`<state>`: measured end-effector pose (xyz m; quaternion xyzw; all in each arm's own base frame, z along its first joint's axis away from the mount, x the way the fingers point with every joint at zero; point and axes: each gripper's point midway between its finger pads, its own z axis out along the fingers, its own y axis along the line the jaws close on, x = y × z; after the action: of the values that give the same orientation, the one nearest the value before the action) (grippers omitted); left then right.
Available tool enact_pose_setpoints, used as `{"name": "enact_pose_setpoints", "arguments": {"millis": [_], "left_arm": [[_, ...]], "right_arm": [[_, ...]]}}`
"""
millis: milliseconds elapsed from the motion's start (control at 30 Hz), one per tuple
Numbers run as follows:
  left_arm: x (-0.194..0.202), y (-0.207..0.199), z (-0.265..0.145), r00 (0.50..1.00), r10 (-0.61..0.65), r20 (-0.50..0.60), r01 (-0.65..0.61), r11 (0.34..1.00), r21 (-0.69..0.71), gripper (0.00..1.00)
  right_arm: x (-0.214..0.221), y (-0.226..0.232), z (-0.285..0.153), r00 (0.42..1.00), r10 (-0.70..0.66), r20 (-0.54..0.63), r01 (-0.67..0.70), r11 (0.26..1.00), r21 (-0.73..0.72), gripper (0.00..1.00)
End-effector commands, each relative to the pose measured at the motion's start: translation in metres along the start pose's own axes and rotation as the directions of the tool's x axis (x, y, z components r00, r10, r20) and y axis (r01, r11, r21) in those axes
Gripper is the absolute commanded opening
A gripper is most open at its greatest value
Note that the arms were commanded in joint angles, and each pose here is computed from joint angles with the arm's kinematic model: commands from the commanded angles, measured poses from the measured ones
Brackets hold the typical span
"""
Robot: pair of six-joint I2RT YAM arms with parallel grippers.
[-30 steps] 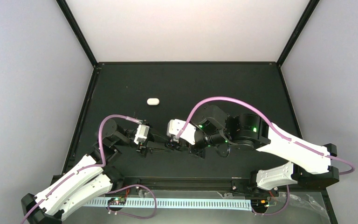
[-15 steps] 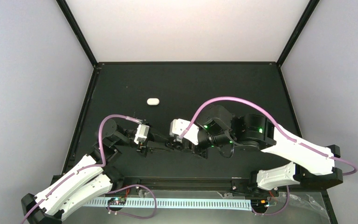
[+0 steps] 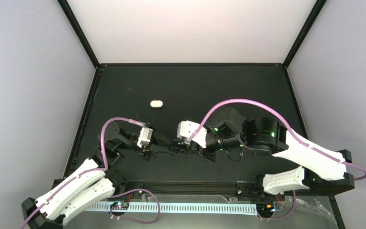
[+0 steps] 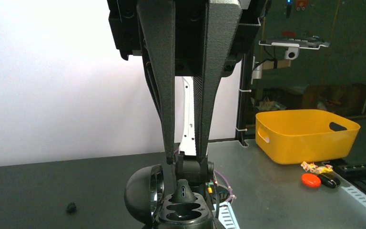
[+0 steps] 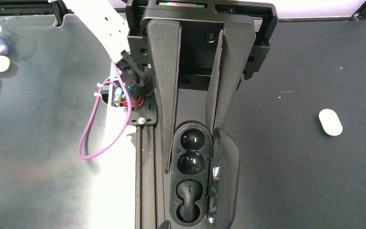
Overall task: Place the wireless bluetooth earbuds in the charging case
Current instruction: Place the earbud in the charging case.
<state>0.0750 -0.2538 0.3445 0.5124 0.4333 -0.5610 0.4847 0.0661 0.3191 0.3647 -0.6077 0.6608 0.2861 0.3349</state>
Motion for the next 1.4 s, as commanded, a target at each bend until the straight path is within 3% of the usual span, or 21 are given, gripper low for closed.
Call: {"name": "enact_pose_setpoints", "arguments": {"millis": [0, 833, 1200, 1367], "left_arm": [[-0.021, -0.006, 0.001, 0.997, 0.073, 0.031, -0.074, 0.997, 0.017, 0.01], [-0.021, -0.005, 0.001, 0.997, 0.074, 0.031, -0.075, 0.997, 0.014, 0.01], [-0.022, -0.006, 0.001, 0.996, 0.078, 0.033, -0.078, 0.997, 0.014, 0.02], [-0.021, -0.006, 0.001, 0.997, 0.075, 0.031, -0.075, 0.997, 0.013, 0.01]], "right_arm": [[-0.002, 0.001, 0.003, 1.000, -0.001, 0.012, 0.001, 1.000, -0.003, 0.14], [-0.002, 0.008, 0.014, 1.000, -0.014, -0.003, 0.013, 0.999, -0.052, 0.01], [-0.004, 0.009, 0.015, 1.000, -0.015, 0.003, 0.015, 0.998, -0.061, 0.01], [-0.008, 0.007, 0.006, 0.999, -0.015, 0.032, 0.016, 0.999, -0.040, 0.08]]}}
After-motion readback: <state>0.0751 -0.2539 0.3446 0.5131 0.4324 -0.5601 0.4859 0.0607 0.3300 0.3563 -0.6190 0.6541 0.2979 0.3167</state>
